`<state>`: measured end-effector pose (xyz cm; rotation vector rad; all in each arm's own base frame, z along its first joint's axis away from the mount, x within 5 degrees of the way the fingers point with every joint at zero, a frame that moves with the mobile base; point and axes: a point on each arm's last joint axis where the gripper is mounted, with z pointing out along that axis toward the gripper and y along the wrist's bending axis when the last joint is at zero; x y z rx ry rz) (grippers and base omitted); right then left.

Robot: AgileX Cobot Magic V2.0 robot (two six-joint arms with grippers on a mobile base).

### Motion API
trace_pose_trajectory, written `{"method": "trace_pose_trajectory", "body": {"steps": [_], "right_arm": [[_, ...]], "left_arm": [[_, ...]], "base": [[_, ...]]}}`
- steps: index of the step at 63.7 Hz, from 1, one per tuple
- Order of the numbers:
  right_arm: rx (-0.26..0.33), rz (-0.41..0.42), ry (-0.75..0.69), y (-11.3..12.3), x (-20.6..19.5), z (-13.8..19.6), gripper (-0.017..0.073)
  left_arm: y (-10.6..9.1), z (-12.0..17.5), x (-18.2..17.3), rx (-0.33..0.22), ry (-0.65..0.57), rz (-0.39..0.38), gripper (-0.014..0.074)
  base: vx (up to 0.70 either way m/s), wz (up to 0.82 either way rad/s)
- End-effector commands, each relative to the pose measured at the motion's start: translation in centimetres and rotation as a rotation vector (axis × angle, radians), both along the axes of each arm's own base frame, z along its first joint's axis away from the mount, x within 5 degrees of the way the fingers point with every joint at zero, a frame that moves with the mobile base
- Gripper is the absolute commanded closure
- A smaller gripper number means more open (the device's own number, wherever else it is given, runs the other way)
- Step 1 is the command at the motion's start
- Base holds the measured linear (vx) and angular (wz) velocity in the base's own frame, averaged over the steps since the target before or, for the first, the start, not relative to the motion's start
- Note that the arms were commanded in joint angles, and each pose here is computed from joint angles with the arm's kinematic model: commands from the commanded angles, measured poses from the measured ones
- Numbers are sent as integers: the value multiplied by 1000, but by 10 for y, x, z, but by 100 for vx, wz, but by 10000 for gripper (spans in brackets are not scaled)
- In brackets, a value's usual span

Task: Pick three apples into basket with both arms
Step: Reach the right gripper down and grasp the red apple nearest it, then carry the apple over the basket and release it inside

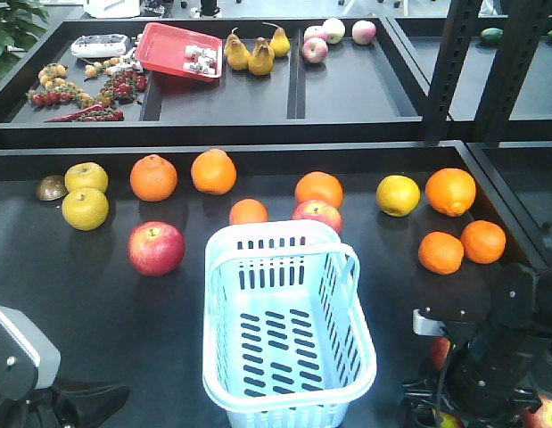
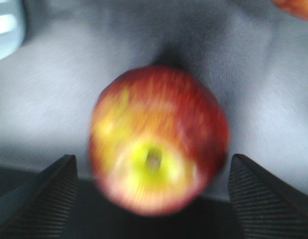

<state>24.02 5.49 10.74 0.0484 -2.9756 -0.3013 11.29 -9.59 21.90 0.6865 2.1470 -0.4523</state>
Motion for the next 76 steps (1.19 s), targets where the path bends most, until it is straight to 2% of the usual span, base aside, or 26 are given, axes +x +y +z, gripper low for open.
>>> {"method": "trace_pose_trajectory", "body": {"steps": [1,6,11,23,32,39,50,55,60,65,76], "right_arm": [[12,1,-42,2,5,7,-16],[12,3,-46,2,5,8,18],[12,13,-50,1,5,8,92],[24,37,-80,1,4,19,361],[40,60,-193,1,-1,54,517],[56,82,-294,0,-12,93,556],[114,98,-517,0,-33,165,554],[187,88,-645,3,-42,198,553],[287,95,-709,10,-46,216,553],[368,102,-720,17,-42,216,550],[495,98,-659,31,-18,198,545]], "left_arm": [[-3,15,5,-76,-70,19,601],[-3,15,5,-76,-70,19,601],[-3,15,5,-76,-70,19,601],[-3,15,5,-76,-70,19,601],[-3,15,5,-76,-70,19,601],[-3,15,5,-76,-70,19,601],[-3,15,5,-76,-70,19,601],[-3,15,5,-76,-70,19,601],[-3,15,5,-79,-75,19,601],[-3,15,5,-79,-75,19,601],[-3,15,5,-79,-74,19,601]], "base": [[0,0],[0,0],[0,0],[0,0],[0,0],[0,0],[0,0],[0,0],[0,0],[0,0],[0,0]]}}
